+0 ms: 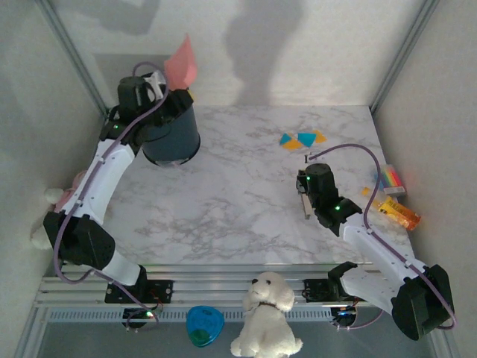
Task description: Sweep away the paper scraps from the table
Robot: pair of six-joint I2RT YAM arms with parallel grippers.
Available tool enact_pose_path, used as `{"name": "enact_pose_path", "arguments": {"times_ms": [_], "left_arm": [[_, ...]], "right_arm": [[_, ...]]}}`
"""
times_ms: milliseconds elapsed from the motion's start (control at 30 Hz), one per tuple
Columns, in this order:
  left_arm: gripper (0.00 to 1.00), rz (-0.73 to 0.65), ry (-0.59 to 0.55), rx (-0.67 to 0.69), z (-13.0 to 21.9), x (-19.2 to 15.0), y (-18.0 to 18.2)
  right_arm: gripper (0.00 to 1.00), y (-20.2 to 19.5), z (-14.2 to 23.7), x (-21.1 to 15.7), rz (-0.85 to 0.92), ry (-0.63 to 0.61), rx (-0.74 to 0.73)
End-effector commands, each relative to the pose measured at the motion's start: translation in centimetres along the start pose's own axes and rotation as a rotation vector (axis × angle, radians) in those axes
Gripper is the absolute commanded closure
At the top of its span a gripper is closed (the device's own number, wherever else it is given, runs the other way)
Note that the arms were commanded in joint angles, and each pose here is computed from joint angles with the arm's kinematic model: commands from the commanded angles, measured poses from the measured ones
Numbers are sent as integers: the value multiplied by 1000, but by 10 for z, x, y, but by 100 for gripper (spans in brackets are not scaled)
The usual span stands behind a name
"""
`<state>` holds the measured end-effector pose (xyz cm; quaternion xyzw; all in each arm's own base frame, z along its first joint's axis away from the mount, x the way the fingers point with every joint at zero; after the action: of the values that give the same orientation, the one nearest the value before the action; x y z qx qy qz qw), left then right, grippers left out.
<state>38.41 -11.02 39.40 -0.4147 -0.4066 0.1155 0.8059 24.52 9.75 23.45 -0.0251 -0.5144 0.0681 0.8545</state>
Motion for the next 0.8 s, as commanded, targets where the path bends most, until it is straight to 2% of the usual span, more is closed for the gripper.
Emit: {"name": "enact_pose_path", "arguments": {"times_ms": [0,233,433,767], "left_arm": [[100,-200,117,170,-12,-25,4],[100,-422,247,322,-36,-66,-5],[100,-557,322,391,-51,-99,-5],[100,-657,436,433,-68,-140,19]], "right_arm": [[100,-5,3,14,-24,-76,-11],[100,-25,1,26,-62,-116,-43],[100,-50,-14,37,-102,-122,-109],[100,-84,-54,66,-148,-150,-249]]}}
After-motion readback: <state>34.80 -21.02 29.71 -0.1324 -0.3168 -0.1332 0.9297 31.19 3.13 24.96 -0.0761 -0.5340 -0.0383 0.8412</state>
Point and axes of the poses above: each hand's point on the last joint's axis, 136 mm out from that joint toward the fingers, its own z axis back along the fingers, its own y axis along the line the jaws close on, x = y × z, the point moved 9 cm from there along z, back along the fingers, and after that the axes turned 4 degrees about z, right-handed, at the moved point
